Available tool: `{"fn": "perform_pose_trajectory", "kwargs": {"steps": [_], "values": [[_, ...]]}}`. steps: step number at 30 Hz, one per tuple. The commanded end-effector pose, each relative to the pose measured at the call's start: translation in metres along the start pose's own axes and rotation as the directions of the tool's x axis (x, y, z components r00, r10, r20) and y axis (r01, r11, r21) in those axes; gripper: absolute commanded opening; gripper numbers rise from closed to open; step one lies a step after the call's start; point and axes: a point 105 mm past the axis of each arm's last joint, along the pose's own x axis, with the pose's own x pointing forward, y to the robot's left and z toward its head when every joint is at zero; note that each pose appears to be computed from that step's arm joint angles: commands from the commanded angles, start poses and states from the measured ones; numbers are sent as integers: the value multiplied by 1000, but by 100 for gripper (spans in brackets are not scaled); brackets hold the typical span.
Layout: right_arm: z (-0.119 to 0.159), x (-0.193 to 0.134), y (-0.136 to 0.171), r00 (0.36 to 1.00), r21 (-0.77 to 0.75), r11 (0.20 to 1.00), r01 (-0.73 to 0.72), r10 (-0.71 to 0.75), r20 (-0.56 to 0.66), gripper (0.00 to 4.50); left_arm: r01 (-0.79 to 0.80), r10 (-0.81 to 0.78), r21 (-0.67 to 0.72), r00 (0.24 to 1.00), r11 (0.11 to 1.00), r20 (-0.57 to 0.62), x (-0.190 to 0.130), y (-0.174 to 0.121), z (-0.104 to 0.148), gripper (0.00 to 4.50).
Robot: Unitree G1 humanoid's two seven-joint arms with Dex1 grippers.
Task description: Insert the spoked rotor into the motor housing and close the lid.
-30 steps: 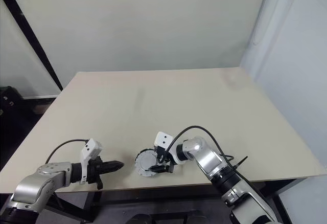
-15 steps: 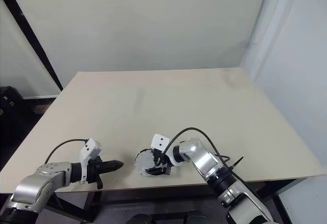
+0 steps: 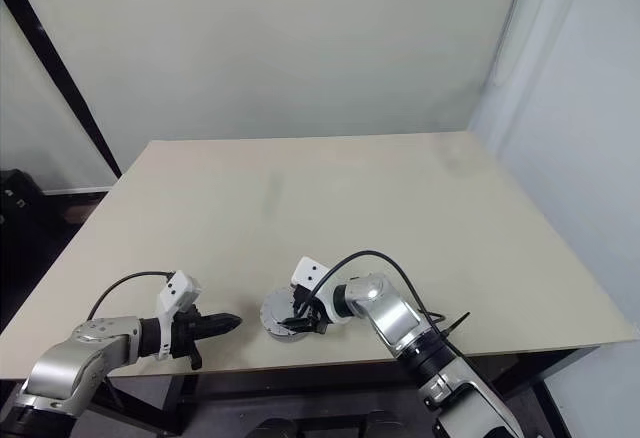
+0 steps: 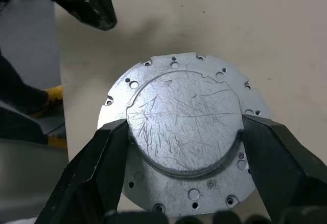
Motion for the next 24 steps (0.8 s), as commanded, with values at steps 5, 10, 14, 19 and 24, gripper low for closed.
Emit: {"fn": "perform_pose_trajectory", "kwargs": {"steps": [5,10,14,19,24], "values": [[10,-2,3,1000,-65,998,27,-27,-3,321,6,-7,34,1000,999,17,2,-1,7,0],[6,-1,6,998,-77,997,31,-35,-43,321,4,-5,31,1000,1000,18,2,-1,7,0],[4,1,7,997,-63,997,42,-46,-61,321,4,-5,28,1000,1000,21,3,-1,7,0],[4,2,9,997,-33,998,47,-49,-63,321,3,-4,26,1000,1000,25,5,-2,7,0],[8,3,7,995,21,996,85,-83,-56,321,1,-2,26,1000,1000,26,5,-2,6,0]]}}
